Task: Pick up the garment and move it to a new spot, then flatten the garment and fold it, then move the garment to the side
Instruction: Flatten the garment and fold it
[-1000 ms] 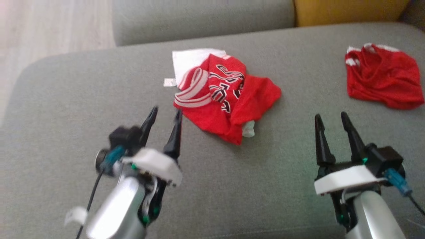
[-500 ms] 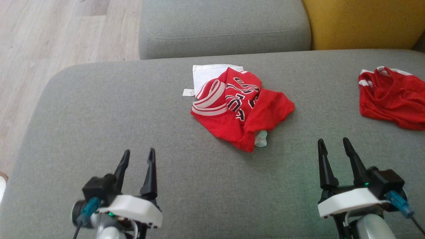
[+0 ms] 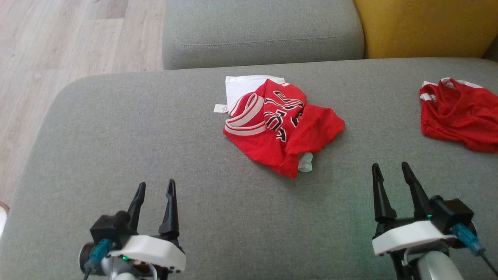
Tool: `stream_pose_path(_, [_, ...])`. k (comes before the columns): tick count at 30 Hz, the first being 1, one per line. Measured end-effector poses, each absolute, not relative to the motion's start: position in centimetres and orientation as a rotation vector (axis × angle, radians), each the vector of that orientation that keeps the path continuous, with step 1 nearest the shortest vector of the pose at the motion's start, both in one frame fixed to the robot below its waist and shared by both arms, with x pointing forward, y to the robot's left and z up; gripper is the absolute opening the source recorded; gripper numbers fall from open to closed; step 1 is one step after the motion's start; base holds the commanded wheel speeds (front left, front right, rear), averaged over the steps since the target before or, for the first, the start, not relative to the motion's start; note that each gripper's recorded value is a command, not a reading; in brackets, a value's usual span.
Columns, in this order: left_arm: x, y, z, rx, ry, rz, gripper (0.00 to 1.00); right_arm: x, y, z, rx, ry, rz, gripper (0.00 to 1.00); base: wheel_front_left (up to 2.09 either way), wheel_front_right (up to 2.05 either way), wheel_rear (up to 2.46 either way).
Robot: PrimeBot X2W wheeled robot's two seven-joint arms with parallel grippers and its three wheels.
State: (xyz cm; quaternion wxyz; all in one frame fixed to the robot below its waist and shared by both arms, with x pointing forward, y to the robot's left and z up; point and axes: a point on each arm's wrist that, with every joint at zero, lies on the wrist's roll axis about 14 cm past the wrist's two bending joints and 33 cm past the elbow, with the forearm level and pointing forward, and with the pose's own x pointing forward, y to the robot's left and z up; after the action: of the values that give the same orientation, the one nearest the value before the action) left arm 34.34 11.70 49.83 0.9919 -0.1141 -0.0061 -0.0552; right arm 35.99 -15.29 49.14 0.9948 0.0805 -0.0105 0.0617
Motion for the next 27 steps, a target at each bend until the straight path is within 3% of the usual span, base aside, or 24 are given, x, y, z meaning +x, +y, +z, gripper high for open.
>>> stream_pose_path(20, [34.5,11.5,49.0,-0.224,0.010,-0.122,1.00,36.0,-15.4,48.6,0.162,-0.004,0.120,1.00,0.00,0.00,0.00])
stream_pose_path(27, [36.0,8.9,47.5,-0.176,0.069,-0.227,1.00,36.4,-15.5,47.8,0.164,0.018,0.114,1.00,0.00,0.00,0.00])
